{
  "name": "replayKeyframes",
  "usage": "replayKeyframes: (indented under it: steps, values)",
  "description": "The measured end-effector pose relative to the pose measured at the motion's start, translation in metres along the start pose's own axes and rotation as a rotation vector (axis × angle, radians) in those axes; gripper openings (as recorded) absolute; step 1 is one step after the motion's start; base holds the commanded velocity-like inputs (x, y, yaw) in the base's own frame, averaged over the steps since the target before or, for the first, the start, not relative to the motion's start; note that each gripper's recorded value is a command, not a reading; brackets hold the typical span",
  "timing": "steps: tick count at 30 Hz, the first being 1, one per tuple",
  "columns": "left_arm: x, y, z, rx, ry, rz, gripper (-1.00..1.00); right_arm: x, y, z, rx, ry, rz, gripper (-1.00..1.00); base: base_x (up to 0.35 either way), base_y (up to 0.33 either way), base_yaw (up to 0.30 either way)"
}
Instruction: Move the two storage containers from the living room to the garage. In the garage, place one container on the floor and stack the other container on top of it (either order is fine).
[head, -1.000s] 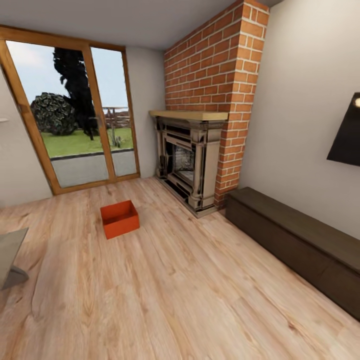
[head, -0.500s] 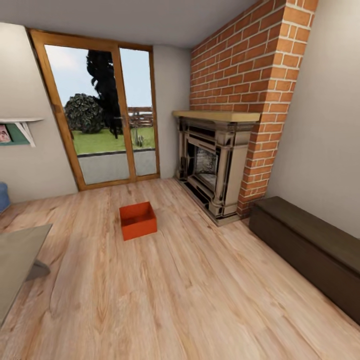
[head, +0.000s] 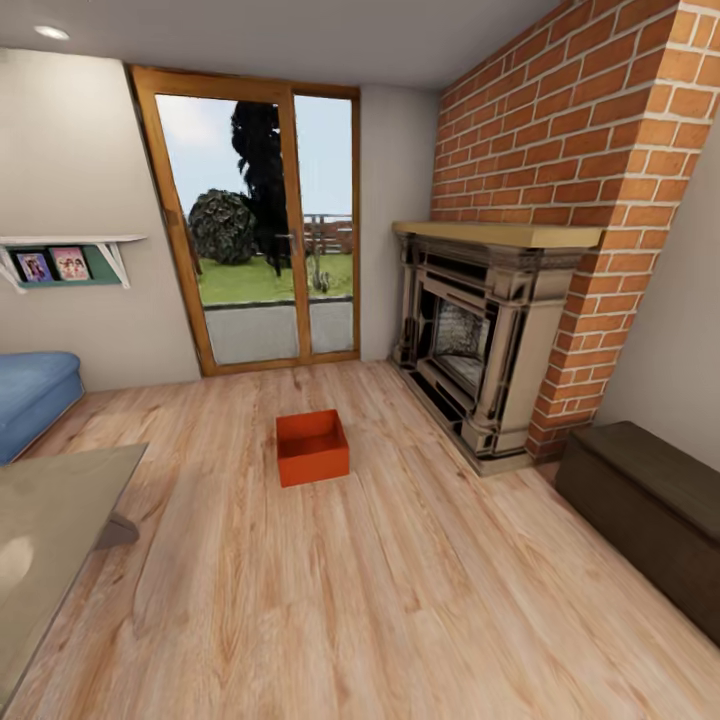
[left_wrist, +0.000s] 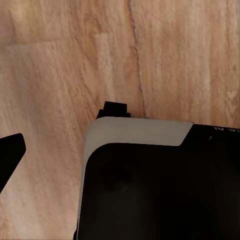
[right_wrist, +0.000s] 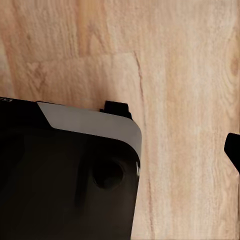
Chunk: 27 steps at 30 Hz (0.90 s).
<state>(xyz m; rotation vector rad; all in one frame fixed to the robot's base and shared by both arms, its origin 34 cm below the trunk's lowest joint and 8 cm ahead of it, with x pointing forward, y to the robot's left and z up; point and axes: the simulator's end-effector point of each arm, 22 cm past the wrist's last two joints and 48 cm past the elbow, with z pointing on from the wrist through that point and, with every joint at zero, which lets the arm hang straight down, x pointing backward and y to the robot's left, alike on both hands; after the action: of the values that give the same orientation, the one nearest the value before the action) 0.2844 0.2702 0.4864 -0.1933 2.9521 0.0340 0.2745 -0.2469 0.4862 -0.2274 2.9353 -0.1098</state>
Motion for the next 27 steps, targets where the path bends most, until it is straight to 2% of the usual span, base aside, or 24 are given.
replayKeyframes:
  steps: [6, 27]
  values:
    - [0.0, 0.0, 0.0, 0.0, 0.0, 0.0, 1.0, 0.0, 0.0, 0.0, 0.0, 0.0, 0.001, 1.0, 0.321, 0.0, 0.154]
    - [-0.0001, -0.0001, 0.0, 0.0, 0.0, 0.0, 1.0, -0.0006, 0.0002, 0.0, -0.001, -0.001, 0.0, 1.0, 0.321, 0.0, 0.003]
